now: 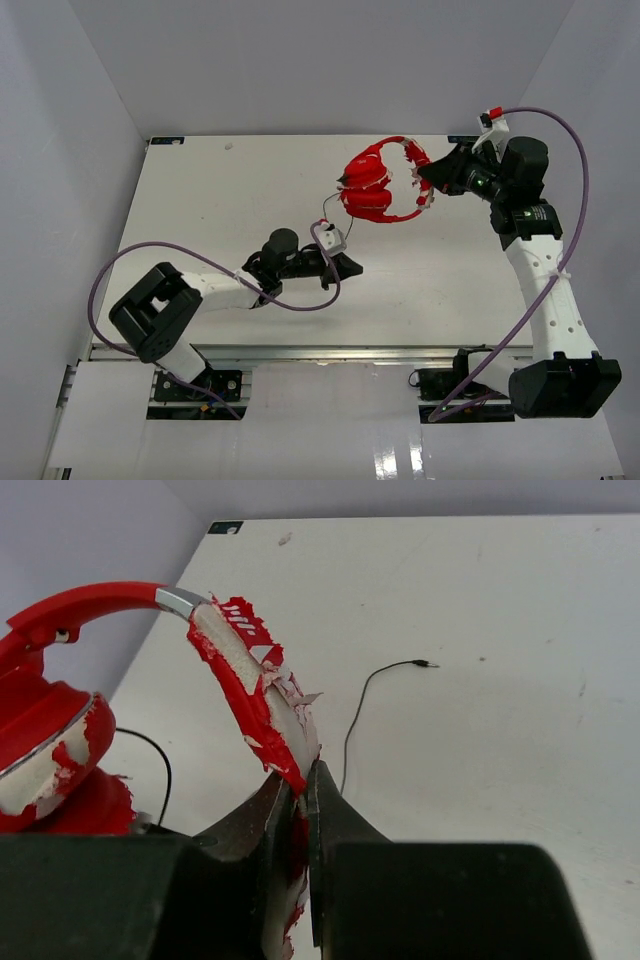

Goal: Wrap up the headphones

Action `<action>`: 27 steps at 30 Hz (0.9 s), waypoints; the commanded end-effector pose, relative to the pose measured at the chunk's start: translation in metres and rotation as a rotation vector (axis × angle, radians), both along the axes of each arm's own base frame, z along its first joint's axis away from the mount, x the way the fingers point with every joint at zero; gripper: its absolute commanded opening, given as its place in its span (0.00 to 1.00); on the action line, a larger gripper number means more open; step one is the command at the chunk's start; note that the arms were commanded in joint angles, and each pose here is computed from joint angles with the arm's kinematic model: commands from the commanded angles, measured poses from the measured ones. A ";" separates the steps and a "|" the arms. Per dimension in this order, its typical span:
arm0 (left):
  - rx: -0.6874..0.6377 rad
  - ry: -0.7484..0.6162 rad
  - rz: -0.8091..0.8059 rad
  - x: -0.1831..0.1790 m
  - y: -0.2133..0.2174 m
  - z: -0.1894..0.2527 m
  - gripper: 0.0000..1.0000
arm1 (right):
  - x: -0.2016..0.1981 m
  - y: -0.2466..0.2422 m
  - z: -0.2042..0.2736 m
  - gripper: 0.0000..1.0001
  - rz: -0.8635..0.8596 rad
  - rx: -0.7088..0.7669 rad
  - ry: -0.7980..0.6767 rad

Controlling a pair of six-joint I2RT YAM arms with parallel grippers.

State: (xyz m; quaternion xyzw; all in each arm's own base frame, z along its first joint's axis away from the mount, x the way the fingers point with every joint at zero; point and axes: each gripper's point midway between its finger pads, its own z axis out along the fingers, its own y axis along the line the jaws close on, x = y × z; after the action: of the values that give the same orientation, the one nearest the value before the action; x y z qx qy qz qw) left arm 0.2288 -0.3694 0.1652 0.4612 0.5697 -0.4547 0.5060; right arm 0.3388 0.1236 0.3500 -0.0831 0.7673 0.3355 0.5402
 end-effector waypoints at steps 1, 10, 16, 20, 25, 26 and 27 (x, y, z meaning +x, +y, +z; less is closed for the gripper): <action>-0.001 0.133 0.022 0.004 -0.022 -0.010 0.00 | 0.026 0.004 0.039 0.08 -0.131 0.273 0.051; 0.085 0.219 0.016 0.001 -0.078 -0.005 0.00 | 0.074 -0.024 0.002 0.08 -0.491 0.012 -0.026; 0.231 0.379 0.026 0.006 -0.093 -0.009 0.00 | 0.067 -0.004 -0.051 0.08 -0.521 -0.187 -0.083; 0.290 0.412 0.043 0.006 -0.089 0.002 0.00 | 0.074 -0.021 -0.054 0.08 -0.628 -0.367 -0.187; 0.395 0.414 0.044 -0.002 -0.072 0.022 0.00 | 0.070 -0.017 -0.071 0.08 -0.507 -0.544 -0.288; 0.417 0.406 0.038 -0.004 -0.068 0.029 0.00 | 0.066 -0.013 -0.074 0.08 -0.458 -0.571 -0.315; 0.440 0.397 0.030 -0.005 -0.064 0.035 0.00 | 0.061 -0.006 -0.076 0.08 -0.388 -0.597 -0.350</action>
State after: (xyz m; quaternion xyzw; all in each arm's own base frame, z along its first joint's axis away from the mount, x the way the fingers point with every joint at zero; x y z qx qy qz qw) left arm 0.2353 -0.4570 0.1685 0.4247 0.7383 -0.4265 0.3043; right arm 0.3960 0.1100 0.2222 -0.0695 0.8101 -0.0210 0.5818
